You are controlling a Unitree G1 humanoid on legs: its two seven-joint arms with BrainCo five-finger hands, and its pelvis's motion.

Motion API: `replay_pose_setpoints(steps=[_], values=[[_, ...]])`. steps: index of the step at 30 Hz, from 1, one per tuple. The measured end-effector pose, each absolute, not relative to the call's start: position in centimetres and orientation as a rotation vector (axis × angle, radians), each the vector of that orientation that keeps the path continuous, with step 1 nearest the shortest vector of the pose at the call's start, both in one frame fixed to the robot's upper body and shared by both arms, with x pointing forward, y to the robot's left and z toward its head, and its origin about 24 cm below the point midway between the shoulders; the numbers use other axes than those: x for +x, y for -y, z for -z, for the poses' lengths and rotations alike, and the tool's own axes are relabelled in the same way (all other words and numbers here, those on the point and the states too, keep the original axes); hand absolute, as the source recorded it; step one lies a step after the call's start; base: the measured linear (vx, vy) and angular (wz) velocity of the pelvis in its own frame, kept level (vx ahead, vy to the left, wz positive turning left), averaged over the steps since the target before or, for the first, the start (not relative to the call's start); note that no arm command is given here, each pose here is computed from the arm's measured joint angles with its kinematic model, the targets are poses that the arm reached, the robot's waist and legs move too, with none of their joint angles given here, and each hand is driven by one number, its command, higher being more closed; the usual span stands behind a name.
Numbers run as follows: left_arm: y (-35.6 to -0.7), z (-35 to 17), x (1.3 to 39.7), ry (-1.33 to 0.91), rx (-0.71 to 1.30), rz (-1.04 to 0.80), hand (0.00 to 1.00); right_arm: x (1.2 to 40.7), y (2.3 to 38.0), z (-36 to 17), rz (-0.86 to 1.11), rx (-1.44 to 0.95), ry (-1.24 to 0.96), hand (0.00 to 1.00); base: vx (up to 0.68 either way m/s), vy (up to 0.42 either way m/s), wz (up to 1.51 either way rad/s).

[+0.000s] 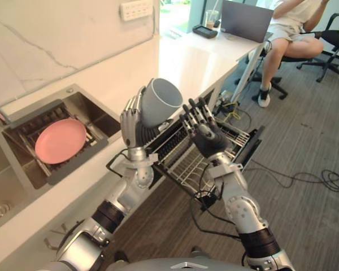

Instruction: Walk over to the sink, pick up the cup, carry it to the dishwasher, place the cup inside the dishwasher, then close the dishwasher door

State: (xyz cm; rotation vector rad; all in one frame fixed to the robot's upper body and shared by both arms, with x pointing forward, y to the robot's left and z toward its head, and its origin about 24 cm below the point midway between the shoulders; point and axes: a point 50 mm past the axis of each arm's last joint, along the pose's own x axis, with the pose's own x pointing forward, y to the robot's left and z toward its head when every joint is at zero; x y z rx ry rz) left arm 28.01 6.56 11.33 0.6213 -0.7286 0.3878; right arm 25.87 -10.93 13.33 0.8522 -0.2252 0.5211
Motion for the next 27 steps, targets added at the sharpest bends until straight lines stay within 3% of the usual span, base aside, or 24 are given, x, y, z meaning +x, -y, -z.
replay_pose_setpoints(steps=[7, 17, 18, 27], values=[[-4.7, -11.3, 27.5, 0.756, 0.61, -0.325, 1.0, 26.7, 8.1, -14.2, -0.5, 0.793, 0.161, 0.0, -0.05, 0.007, 0.11], [-3.9, -10.6, 27.4, 0.731, 0.642, -0.287, 1.0, 27.2, 6.7, -13.7, -0.427, 0.752, 0.074, 0.0, -0.05, 0.011, 0.13], [-3.9, -10.6, 27.4, 0.728, 0.644, -0.29, 1.0, 27.3, 6.6, -13.7, -0.425, 0.742, 0.076, 1.0, 0.0, 0.0, 0.0], [-4.2, -10.4, 27.6, 0.694, 0.653, -0.312, 1.0, 27.8, 6.1, -14.6, -0.351, 0.674, 0.113, 1.0, -0.01, 0.008, 0.04]])
